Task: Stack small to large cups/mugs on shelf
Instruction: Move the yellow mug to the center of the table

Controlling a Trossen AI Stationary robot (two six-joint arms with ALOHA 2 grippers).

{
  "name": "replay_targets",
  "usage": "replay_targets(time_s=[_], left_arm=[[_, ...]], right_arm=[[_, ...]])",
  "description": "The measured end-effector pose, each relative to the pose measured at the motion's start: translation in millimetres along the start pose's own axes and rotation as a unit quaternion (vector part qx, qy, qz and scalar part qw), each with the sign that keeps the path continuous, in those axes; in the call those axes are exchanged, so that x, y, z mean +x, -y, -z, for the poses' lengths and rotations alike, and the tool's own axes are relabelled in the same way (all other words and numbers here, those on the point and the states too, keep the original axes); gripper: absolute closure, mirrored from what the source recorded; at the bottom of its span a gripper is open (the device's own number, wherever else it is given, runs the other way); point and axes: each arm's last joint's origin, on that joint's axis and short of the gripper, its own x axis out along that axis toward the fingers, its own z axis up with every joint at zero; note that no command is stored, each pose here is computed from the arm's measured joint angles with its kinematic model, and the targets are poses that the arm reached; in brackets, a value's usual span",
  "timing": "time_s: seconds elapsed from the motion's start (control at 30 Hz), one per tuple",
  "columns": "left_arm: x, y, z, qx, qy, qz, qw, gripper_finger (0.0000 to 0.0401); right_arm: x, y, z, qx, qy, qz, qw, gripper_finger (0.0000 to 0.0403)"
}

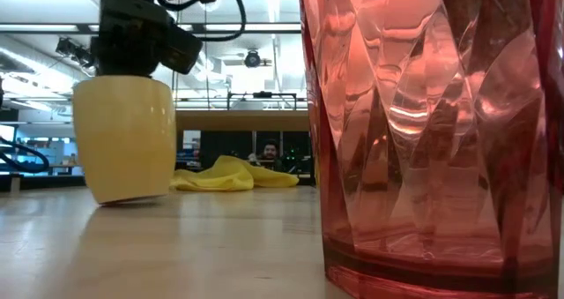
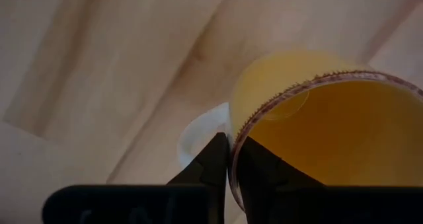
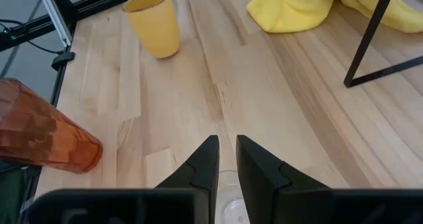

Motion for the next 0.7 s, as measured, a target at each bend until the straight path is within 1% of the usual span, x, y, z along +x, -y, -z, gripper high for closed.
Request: replay_targets(time_s=[0.2, 0.4, 0.5, 0.6, 0.7], left_arm=[[1.6, 12.1, 13.0, 0.001, -0.008, 0.001, 1.000, 0.0354], [2.6, 22.4, 25.6, -0.003, -0.011, -0.002, 1.000, 0.0372], [3.3, 27.0, 31.1, 0.002, -0.012, -0.001, 1.000, 0.0374], [3.6, 30.1, 35.5, 0.011, -0.012, -0.002, 1.000, 0.0364], [3.9, 31.7, 38.3, 0.006, -0.014, -0.003, 1.000, 0.0355]], right_arm=[[-0.1, 0.0, 0.0, 0.000, 0.000, 0.000, 1.000, 0.0343], [-0.1, 0.0, -0.1, -0.003, 0.001, 0.000, 1.000, 0.0343], [-0.1, -0.1, -0.2, -0.004, 0.001, 0.000, 1.000, 0.0343], [-0.1, -0.2, -0.5, -0.004, 0.003, -0.001, 1.000, 0.0343], [-0.1, -0.3, -0.7, -0.003, 0.004, -0.002, 1.000, 0.0343]])
